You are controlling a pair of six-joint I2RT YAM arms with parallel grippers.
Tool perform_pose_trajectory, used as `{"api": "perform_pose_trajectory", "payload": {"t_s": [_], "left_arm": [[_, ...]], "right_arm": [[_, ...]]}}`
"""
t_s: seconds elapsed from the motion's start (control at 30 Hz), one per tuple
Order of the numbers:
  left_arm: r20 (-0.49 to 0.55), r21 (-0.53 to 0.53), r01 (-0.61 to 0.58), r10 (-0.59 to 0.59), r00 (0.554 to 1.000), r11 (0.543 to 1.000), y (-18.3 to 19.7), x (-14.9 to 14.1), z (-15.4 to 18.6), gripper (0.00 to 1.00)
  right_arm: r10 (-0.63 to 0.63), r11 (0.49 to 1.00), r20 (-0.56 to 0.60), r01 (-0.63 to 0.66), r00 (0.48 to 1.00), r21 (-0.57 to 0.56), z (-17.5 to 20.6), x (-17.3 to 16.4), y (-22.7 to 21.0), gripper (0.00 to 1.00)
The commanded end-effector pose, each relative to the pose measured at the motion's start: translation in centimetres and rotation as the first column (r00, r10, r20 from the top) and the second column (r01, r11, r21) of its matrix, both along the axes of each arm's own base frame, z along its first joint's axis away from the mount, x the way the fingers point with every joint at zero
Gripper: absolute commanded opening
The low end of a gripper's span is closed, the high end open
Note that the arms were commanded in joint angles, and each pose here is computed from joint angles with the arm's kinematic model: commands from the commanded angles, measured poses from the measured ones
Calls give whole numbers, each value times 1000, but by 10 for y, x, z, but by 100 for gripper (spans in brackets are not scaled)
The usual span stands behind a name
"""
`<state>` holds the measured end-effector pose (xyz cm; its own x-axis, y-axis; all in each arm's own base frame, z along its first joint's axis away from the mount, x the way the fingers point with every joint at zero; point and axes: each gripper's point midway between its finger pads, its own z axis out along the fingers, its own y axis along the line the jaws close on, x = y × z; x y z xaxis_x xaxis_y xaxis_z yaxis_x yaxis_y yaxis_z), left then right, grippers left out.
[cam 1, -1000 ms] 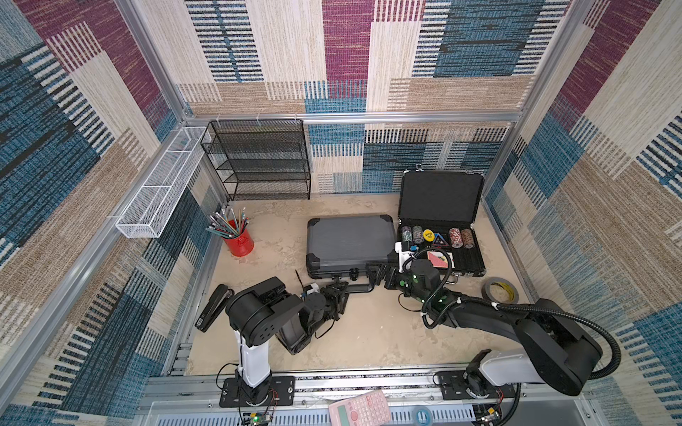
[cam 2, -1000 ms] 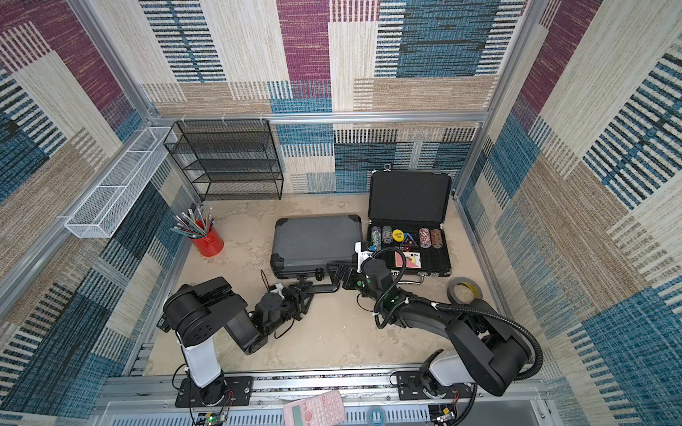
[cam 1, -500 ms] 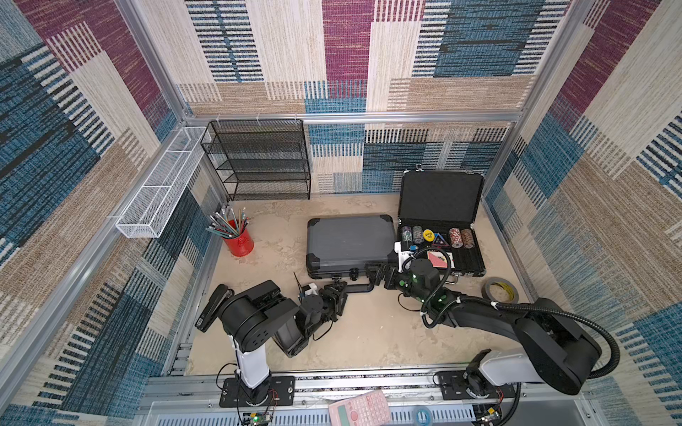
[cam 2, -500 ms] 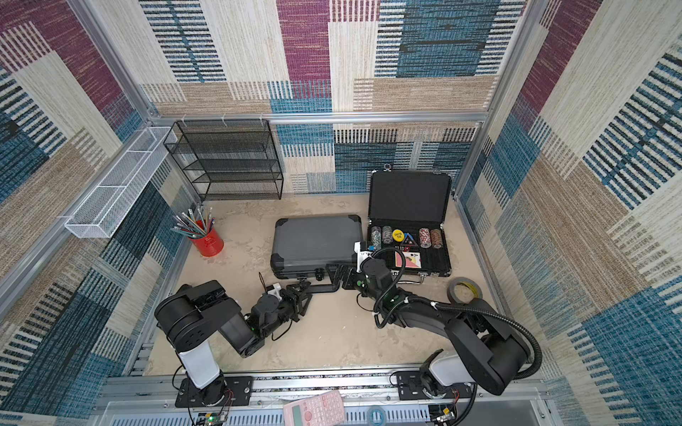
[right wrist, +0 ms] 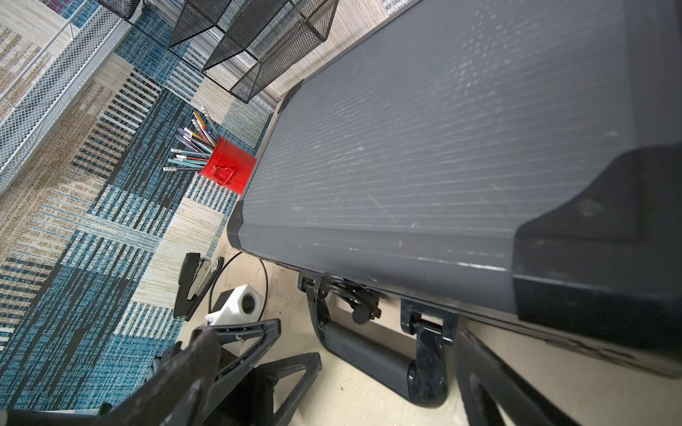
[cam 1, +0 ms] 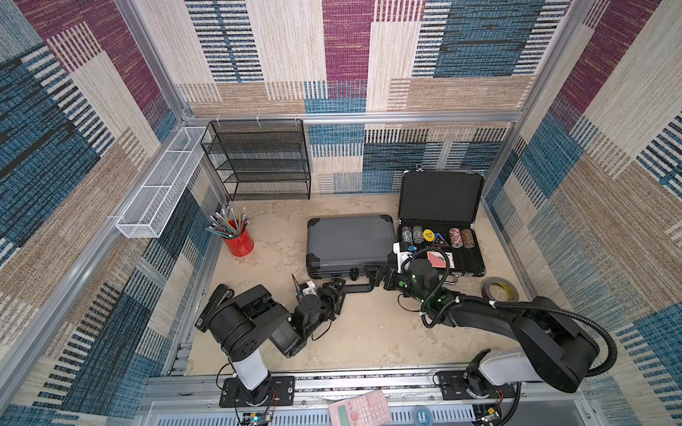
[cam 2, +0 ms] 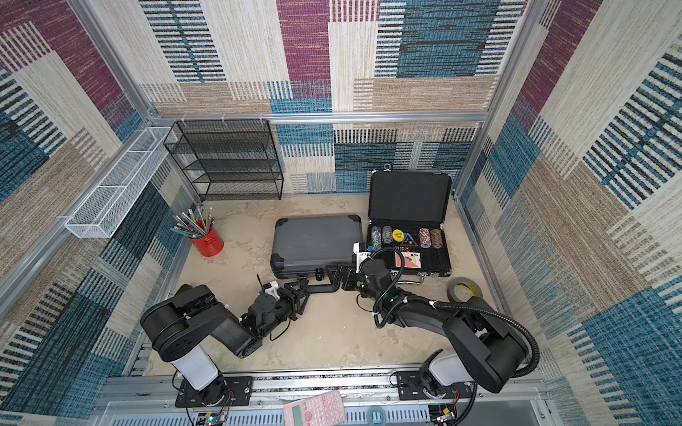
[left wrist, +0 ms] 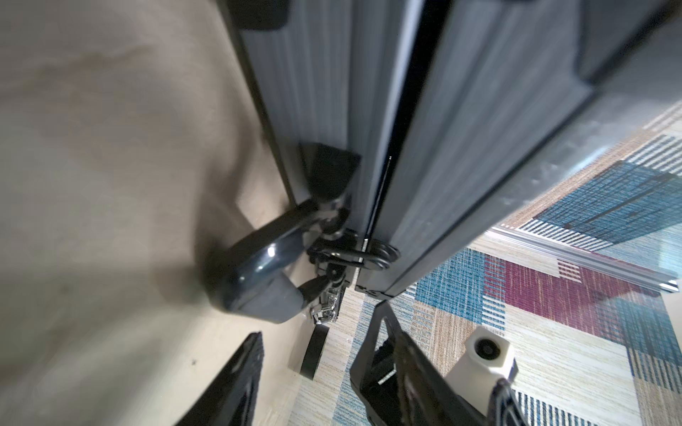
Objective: Open the poker set cases
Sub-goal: Place the poker set case at the center of the board, then open the case lid on the poker set case.
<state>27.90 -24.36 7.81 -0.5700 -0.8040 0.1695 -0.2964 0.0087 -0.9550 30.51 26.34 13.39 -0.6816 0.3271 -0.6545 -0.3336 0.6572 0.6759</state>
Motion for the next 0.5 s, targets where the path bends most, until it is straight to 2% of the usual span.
{"api": "perform_pose_trajectory", "payload": {"t_s": [0.0, 0.2, 0.3, 0.4, 0.47], "left_arm": [[29, 124, -1, -3, 1000, 992, 7, 0, 1, 60], [65, 307, -34, 14, 998, 951, 29, -3, 27, 70], [106, 437, -59, 14, 994, 898, 46, -6, 48, 77], [157, 561, -107, 21, 987, 821, 70, -10, 71, 85], [183, 606, -141, 35, 983, 783, 85, -13, 80, 88]], "right_arm": [[7, 1000, 49, -8, 999, 20, 11, 1, 1, 99], [6, 1000, 47, -8, 999, 27, 9, 0, 1, 99], [9, 999, 48, -10, 999, 32, 9, -1, 1, 100], [16, 999, 49, -18, 999, 43, 8, -1, 3, 100], [26, 998, 52, -28, 998, 50, 8, -2, 5, 99]]}}
